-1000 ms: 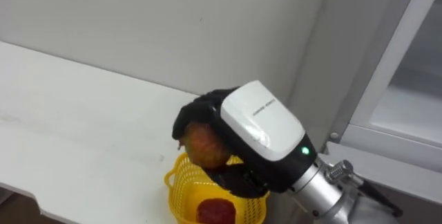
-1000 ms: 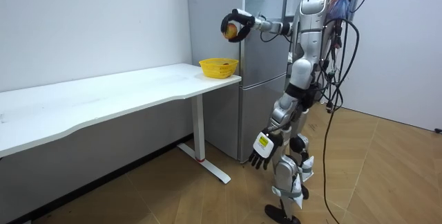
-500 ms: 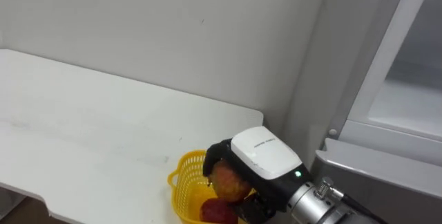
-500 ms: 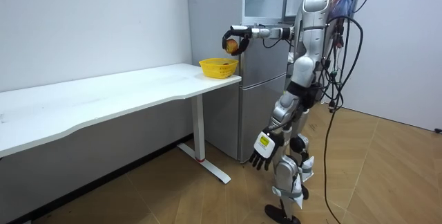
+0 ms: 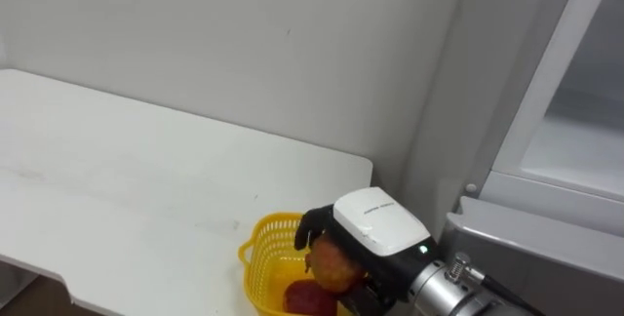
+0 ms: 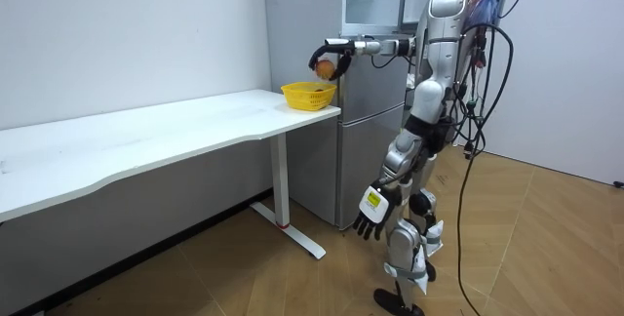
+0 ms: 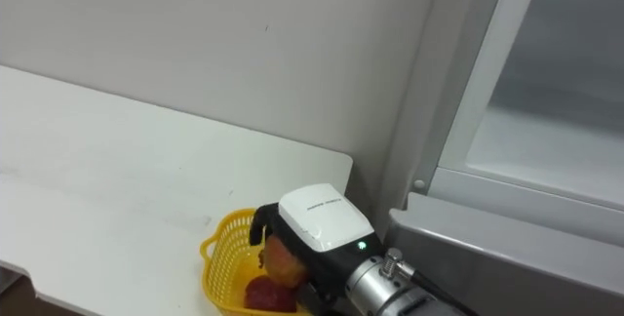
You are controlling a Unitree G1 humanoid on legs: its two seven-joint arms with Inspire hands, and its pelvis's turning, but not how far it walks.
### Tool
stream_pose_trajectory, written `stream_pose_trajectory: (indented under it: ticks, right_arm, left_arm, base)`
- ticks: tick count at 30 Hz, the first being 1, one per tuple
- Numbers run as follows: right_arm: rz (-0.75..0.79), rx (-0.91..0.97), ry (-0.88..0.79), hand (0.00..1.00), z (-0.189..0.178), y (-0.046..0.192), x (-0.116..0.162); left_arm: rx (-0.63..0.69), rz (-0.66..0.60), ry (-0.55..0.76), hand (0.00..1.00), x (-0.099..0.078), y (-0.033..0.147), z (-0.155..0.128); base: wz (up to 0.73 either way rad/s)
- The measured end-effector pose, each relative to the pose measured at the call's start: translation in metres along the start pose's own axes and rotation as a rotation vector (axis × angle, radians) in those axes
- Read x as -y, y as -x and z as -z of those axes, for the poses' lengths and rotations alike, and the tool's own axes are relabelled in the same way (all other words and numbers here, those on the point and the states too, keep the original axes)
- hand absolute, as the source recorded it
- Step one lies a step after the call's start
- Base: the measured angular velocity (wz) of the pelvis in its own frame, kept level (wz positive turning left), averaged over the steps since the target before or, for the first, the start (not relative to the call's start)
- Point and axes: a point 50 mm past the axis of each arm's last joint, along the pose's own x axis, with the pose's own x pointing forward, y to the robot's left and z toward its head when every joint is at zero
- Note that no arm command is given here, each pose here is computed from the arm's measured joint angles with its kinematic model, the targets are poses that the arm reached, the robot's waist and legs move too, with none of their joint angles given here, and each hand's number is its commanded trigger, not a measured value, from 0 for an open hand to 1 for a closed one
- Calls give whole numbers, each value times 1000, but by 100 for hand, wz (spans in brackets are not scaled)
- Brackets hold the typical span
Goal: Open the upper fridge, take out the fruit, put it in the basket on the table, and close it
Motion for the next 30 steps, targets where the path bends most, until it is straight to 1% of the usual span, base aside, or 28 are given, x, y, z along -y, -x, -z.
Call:
stream_pose_trajectory:
  ticks: [24,30]
  right_arm:
    - [6,9,-10,0,-2,-1,0]
    - [30,10,-48,0,-1,-1,4]
  left_arm:
    - [10,-3,1,0,-1,-1,-4]
    - [10,-7,3,0,-1,-1,-4]
  base:
    - [0]
    - [0]
